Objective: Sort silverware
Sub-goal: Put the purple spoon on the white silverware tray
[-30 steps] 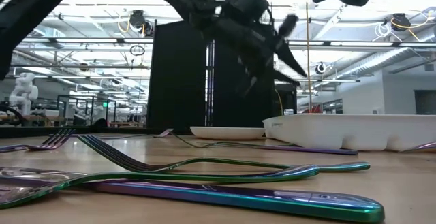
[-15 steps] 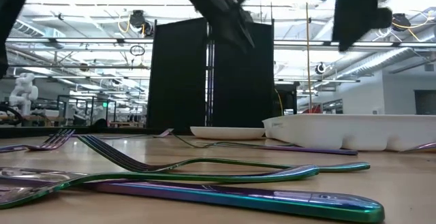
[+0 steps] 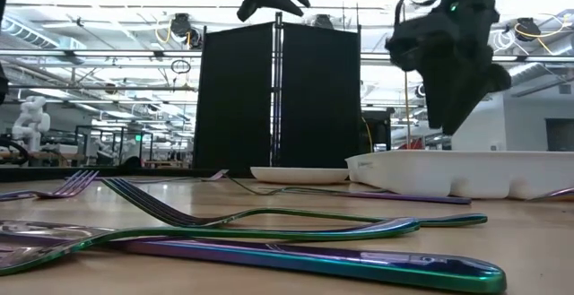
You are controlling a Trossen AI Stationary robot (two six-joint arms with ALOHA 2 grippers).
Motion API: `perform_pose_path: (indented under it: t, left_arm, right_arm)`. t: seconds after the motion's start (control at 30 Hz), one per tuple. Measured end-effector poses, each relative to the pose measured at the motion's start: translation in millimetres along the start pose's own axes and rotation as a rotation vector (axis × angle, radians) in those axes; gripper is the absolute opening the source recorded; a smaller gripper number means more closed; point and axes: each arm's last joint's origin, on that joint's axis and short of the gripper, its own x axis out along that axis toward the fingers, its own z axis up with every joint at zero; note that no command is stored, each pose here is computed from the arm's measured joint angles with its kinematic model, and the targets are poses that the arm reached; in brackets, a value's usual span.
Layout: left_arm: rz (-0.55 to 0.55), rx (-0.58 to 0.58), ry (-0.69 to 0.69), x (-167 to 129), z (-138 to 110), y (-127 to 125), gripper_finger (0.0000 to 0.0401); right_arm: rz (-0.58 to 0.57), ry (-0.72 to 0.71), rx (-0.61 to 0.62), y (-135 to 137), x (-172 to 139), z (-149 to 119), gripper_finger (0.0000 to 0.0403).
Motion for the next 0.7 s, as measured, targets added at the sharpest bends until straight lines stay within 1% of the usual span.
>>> perform_pose_path:
  t: [0.13, 0.23, 0.37, 0.53, 0.7]
  left_arm:
    - [-0.058, -0.001, -0.031, -7.1, -8.4, 3.5, 0.0091]
    - [-0.080, -0.003, -0.071, -15.4, -17.3, 8.8, 0.0091]
    - [-0.093, -0.031, -0.080, -19.6, -34.3, 17.8, 0.0091]
    - [-0.104, -0.081, -0.088, -18.9, -51.0, 26.7, 0.0091]
    - [-0.145, -0.105, -0.108, -15.5, -57.6, 29.3, 0.0091]
  right_arm:
    - [0.015, 0.028, -0.011, 1.2, 10.8, 8.6, 0.0149]
    - [-0.005, 0.048, -0.005, -1.5, 15.6, 12.0, 0.0149]
    - [-0.025, 0.059, -0.008, -4.2, 20.0, 14.8, 0.0149]
    - [0.016, 0.096, 0.029, -15.7, 38.9, 12.4, 0.0149]
    - [0.052, 0.110, 0.074, -21.6, 51.2, 7.4, 0.0145]
